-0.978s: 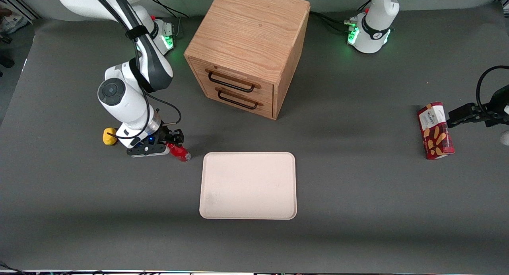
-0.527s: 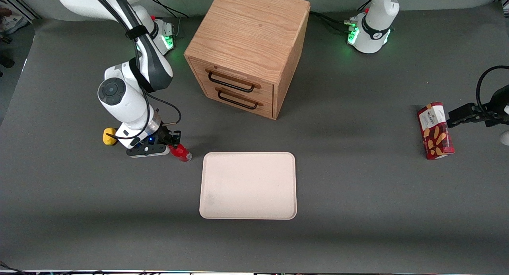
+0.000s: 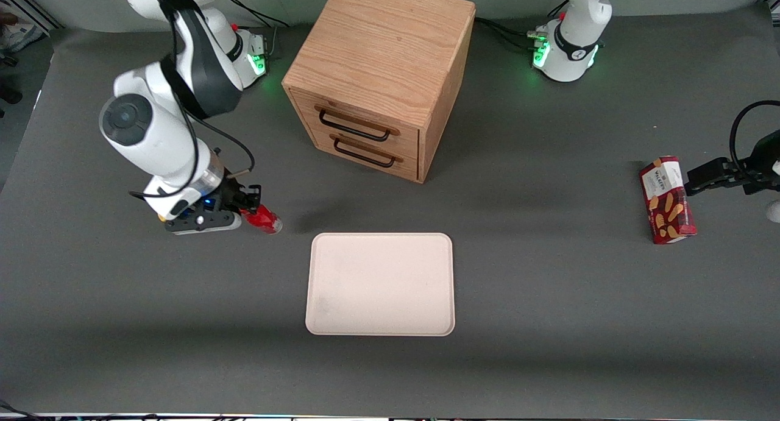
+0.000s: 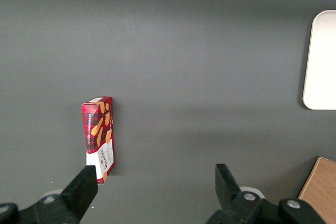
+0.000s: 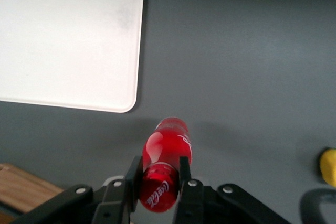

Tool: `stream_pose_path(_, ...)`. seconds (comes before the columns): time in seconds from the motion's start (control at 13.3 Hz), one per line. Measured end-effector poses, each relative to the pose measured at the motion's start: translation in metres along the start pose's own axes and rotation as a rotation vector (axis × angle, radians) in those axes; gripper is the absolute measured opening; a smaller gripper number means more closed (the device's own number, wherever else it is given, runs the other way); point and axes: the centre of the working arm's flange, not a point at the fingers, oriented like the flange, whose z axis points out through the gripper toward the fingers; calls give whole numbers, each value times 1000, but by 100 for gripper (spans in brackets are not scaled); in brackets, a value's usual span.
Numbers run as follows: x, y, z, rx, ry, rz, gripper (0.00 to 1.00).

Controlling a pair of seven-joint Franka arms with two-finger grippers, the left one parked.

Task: Place coke bottle on tray
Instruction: 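Lift the bottle with the right gripper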

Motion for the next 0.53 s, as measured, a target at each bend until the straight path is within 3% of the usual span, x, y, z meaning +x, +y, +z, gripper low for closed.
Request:
stream_pose_path(0.3, -6, 10, -80, -7, -37, 12, 32)
stream_pose_path(0.53, -10, 15, -117, -6, -39, 18, 32)
